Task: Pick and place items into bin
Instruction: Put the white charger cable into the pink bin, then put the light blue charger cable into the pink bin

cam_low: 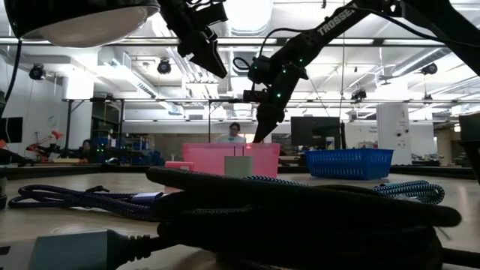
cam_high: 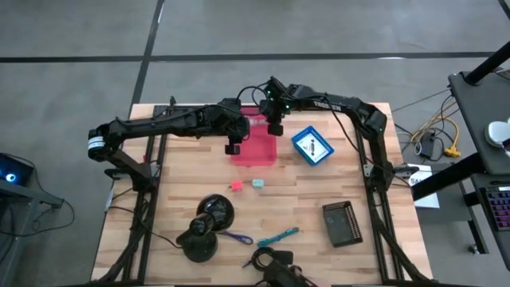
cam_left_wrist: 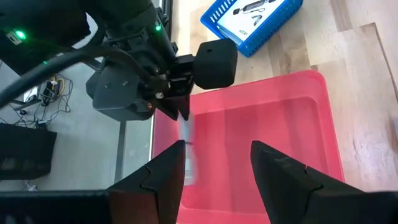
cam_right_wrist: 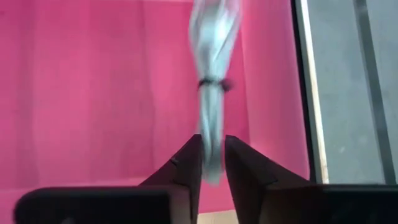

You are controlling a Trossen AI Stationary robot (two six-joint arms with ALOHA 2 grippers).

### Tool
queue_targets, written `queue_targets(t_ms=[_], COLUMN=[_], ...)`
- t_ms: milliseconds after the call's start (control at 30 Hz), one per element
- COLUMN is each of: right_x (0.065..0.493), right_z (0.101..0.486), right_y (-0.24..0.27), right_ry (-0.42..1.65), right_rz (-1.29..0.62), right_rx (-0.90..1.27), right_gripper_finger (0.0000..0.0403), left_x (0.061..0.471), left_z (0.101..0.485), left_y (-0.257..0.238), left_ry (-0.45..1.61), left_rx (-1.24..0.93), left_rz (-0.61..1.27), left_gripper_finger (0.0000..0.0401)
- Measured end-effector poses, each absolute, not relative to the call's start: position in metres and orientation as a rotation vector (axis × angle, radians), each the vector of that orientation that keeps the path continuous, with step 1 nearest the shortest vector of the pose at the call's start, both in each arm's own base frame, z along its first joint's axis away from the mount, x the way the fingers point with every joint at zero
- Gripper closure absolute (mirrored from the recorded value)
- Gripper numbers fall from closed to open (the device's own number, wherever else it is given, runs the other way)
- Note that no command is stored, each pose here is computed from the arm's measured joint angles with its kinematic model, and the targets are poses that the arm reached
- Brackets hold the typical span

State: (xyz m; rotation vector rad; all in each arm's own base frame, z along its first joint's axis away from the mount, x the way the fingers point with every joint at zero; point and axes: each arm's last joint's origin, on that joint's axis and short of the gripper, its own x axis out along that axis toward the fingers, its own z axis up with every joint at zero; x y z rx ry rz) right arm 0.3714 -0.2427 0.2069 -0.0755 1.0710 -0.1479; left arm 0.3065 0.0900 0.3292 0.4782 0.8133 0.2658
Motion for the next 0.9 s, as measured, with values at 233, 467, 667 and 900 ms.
queue_targets(t_ms=[233, 467, 667, 900], right_x=[0.369, 0.351, 0.333, 0.321], right_z=[0.213, 0.243, 0.272, 0.298], right_y=[-0.242, -0.228, -0.187, -0.106], right_ry=[1.067, 1.204, 1.295, 1.269], right_rz=[-0.159, -0.189, -0.142, 0.007], right_rx=[-0.077, 0.04, 0.126, 0.007], right_gripper_finger=[0.0305, 0.0298, 0.0309, 0.031], left_x=[0.306, 0.306, 0.306, 0.306], left_z=[0.329, 0.329, 0.328, 0.327], left_y=[0.09, 0.09, 0.09, 0.09], left_ry=[0.814, 0.815, 0.817, 0.823], left_rx=[0.478, 0.478, 0.478, 0.478], left_rz=[0.265, 0.265, 0.264, 0.262], left_gripper_finger=[0.0234, 0.0234, 0.0234, 0.0234])
